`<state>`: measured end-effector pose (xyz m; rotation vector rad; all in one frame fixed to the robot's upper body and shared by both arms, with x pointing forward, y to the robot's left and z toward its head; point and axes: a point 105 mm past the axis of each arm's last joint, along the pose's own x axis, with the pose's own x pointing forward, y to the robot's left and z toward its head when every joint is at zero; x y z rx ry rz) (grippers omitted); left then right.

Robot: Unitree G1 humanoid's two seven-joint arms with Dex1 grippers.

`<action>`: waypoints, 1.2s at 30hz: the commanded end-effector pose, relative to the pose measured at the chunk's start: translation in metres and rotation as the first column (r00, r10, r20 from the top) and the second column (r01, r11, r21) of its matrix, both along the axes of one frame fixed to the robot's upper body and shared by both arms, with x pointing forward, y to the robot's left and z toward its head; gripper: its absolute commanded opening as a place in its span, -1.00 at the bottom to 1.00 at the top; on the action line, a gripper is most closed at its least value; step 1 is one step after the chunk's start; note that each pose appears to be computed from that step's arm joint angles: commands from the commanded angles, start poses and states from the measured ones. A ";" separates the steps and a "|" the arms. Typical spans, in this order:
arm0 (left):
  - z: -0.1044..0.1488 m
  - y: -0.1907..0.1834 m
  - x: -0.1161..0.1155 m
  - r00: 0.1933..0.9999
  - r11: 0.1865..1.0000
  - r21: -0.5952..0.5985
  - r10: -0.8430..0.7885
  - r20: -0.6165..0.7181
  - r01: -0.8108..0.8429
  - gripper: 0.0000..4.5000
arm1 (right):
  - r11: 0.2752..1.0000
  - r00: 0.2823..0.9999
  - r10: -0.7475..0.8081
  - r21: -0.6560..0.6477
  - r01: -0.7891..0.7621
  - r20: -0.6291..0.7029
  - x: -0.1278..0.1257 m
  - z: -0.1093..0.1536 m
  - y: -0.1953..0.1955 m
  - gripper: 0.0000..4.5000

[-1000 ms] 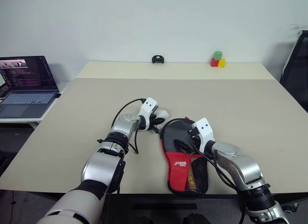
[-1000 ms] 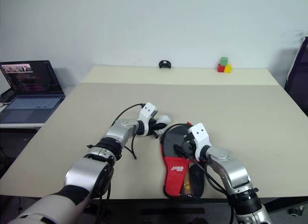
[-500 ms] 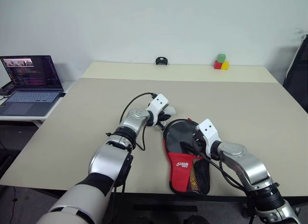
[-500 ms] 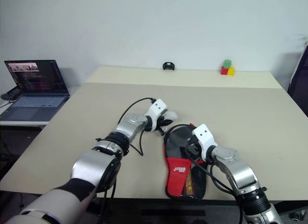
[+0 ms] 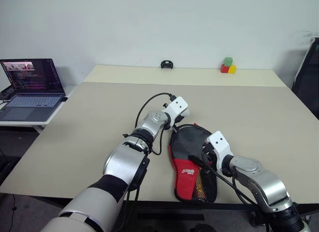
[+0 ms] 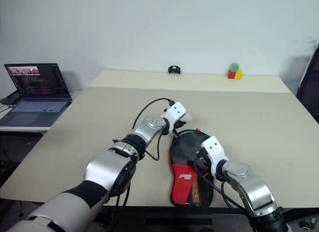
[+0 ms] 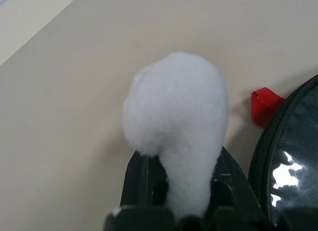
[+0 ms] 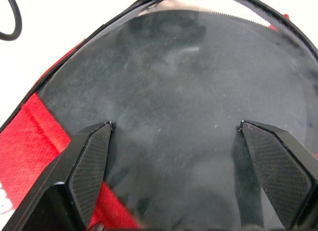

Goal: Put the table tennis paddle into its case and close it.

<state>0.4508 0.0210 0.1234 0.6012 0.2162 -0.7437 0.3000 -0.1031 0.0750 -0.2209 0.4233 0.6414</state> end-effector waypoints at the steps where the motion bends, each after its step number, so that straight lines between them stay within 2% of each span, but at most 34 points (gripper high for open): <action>1: 0.025 -0.013 0.004 0.993 0.999 0.026 -0.033 0.111 0.030 -0.88 | 0.997 0.965 -0.041 -0.075 0.022 -0.257 -0.029 -0.059 -0.006 1.00; 7: 0.028 -0.026 0.002 0.977 0.989 0.133 -0.088 0.193 0.063 -0.88 | 0.998 0.961 -0.051 -0.057 0.037 -0.271 -0.038 -0.062 0.005 1.00; 26: 0.077 -0.078 -0.006 0.904 0.982 0.161 -0.153 0.399 0.095 -0.88 | 0.994 0.943 -0.109 -0.011 0.111 -0.315 -0.067 -0.069 0.027 1.00; 31: 0.093 -0.108 -0.018 0.853 0.971 0.200 -0.212 0.476 0.130 -0.88 | 0.988 0.940 -0.143 0.005 0.152 -0.311 -0.067 -0.068 0.030 1.00; 36: 0.099 -0.122 -0.026 0.811 0.957 0.248 -0.262 0.522 0.150 -0.88 | 0.986 0.938 -0.154 0.007 0.164 -0.310 -0.069 -0.067 0.032 1.00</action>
